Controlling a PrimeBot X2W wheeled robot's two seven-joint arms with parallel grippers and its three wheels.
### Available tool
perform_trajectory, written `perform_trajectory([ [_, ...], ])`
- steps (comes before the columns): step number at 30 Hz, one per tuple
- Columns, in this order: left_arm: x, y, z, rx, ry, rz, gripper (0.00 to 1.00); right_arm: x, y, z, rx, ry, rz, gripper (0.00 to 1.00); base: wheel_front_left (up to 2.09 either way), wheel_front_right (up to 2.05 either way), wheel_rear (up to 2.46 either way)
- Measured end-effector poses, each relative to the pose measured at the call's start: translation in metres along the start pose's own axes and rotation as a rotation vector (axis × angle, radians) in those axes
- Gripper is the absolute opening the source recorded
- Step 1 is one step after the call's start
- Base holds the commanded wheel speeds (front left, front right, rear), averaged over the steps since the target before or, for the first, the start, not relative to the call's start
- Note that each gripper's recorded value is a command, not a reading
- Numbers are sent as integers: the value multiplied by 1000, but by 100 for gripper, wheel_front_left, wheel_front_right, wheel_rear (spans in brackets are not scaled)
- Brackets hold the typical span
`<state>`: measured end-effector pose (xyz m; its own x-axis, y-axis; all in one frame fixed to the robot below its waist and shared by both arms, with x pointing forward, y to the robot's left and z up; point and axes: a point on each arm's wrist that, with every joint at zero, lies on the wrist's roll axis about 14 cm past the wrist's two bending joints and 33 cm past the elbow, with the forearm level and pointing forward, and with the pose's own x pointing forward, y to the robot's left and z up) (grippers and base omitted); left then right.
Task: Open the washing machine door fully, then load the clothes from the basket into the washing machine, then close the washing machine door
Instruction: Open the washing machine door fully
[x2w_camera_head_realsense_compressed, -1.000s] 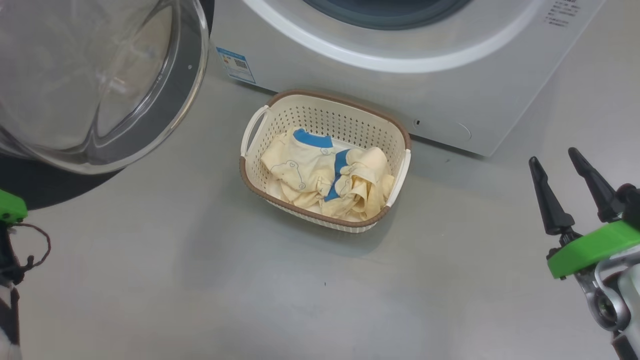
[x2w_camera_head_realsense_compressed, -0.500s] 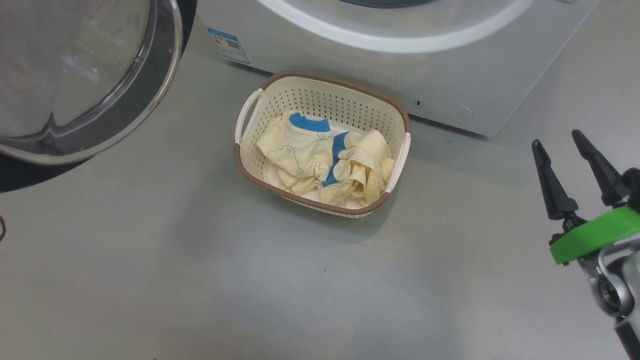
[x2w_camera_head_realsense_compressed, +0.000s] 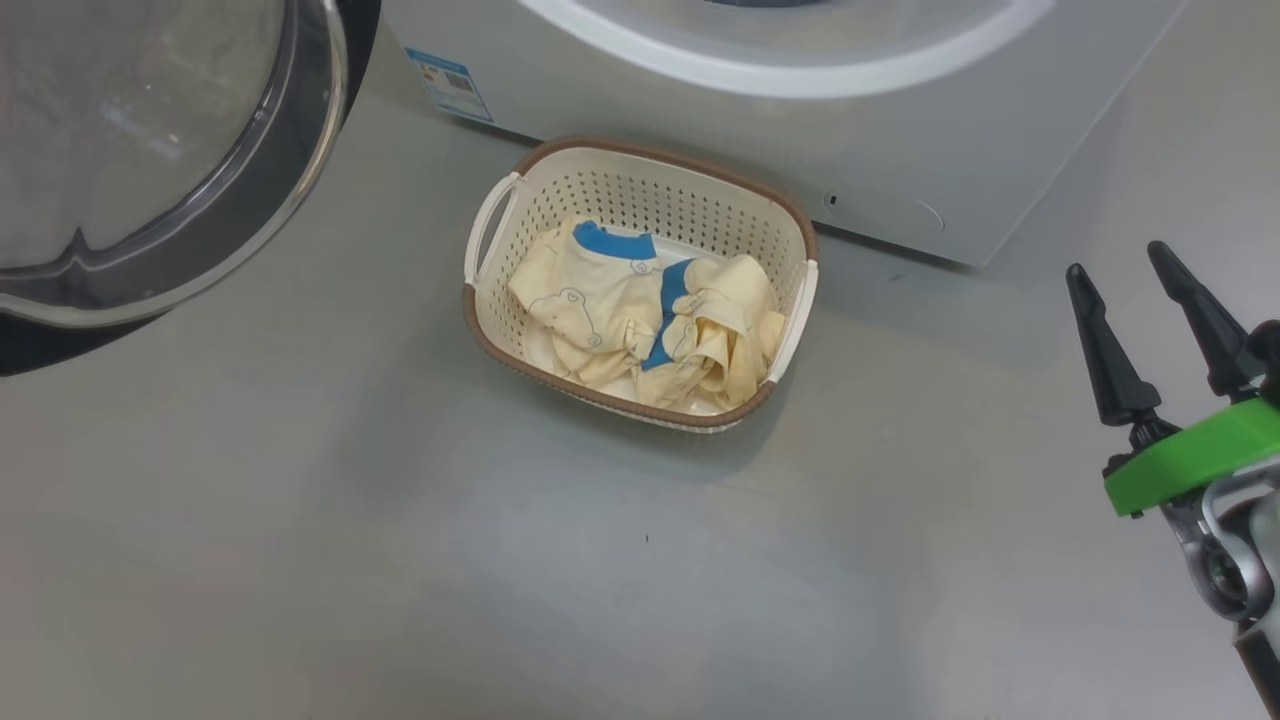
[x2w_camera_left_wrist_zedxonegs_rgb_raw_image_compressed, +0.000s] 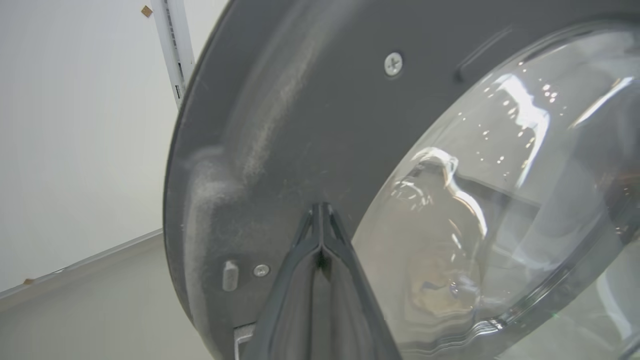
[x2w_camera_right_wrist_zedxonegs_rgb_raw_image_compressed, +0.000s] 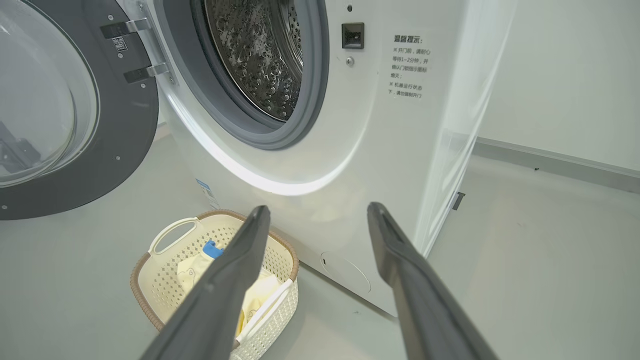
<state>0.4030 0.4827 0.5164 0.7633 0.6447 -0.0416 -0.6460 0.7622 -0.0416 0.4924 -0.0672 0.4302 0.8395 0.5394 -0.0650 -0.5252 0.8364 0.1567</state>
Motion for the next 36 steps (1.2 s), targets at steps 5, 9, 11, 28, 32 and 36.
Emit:
perform_trajectory([
  [5, -15, 1, 3, -26, -20, -16, 0, -3, 8, 16, -4, -32, 3, 100, 0, 0, 0],
  [9, -32, 2, -5, -32, -9, -41, 0, -7, 14, 29, -9, -60, 2, 100, 0, 0, 0],
  [11, -39, 3, -5, -41, -13, -46, 0, -11, 17, 34, -10, -70, 0, 100, 0, 0, 0],
  [28, -102, -50, -33, -99, 6, -269, 48, -59, 12, 51, 10, -104, -101, 100, 0, 0, 0],
  [32, -113, -76, -38, -120, 20, -347, 100, -71, 3, 56, 9, -119, -144, 100, 0, 0, 0],
  [36, -122, -98, -43, -118, 30, -419, 100, -87, -7, 57, 8, -122, -189, 100, 0, 0, 0],
])
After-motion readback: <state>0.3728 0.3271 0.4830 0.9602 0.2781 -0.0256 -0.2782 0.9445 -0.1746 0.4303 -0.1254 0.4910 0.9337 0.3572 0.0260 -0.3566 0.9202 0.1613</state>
